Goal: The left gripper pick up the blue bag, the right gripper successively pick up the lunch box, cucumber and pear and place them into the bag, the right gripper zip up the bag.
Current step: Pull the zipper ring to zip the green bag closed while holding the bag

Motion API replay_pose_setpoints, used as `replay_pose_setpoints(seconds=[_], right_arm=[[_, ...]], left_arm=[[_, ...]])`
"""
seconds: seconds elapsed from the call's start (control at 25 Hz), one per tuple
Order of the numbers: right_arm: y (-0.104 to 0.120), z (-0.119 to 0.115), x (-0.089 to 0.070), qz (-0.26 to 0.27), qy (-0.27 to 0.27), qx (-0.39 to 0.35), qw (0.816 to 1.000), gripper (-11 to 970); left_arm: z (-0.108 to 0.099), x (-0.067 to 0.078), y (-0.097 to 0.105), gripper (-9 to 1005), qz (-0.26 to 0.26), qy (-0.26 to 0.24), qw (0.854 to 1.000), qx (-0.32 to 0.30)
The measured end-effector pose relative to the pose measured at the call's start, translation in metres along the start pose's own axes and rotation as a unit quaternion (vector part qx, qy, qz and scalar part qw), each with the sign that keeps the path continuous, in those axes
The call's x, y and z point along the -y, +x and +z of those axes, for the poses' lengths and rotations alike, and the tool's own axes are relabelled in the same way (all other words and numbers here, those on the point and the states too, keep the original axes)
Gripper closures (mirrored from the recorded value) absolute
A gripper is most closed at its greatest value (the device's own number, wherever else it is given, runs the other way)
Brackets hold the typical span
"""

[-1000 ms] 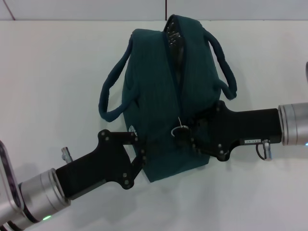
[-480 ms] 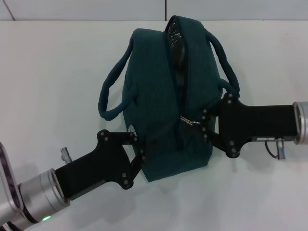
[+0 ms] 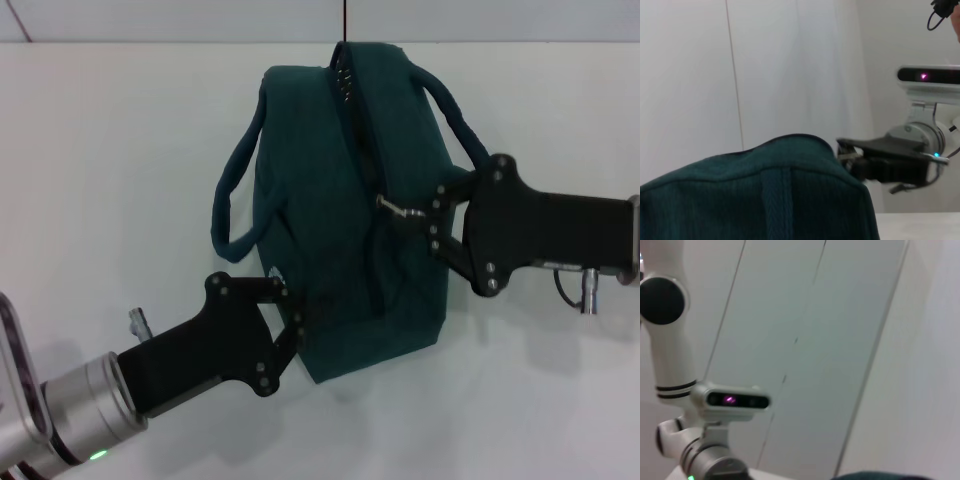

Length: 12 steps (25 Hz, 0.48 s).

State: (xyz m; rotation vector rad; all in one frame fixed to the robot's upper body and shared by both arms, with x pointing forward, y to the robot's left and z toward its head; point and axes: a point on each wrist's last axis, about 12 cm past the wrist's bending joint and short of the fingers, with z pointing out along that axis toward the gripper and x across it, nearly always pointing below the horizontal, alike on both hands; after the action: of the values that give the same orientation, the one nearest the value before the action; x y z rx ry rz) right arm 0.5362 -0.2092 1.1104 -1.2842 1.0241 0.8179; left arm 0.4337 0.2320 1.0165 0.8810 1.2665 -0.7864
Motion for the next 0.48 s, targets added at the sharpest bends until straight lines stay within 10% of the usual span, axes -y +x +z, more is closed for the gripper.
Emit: replay_pose_setpoints(seconds=[0.48], right_arm=[[-0.0043, 0.001, 0.0049, -0.04, 0.05, 0.034, 0.997, 951]], left_arm=[[-0.0021, 0.0035, 0.0018, 931, 0.008, 0.014, 1.0, -0.008]])
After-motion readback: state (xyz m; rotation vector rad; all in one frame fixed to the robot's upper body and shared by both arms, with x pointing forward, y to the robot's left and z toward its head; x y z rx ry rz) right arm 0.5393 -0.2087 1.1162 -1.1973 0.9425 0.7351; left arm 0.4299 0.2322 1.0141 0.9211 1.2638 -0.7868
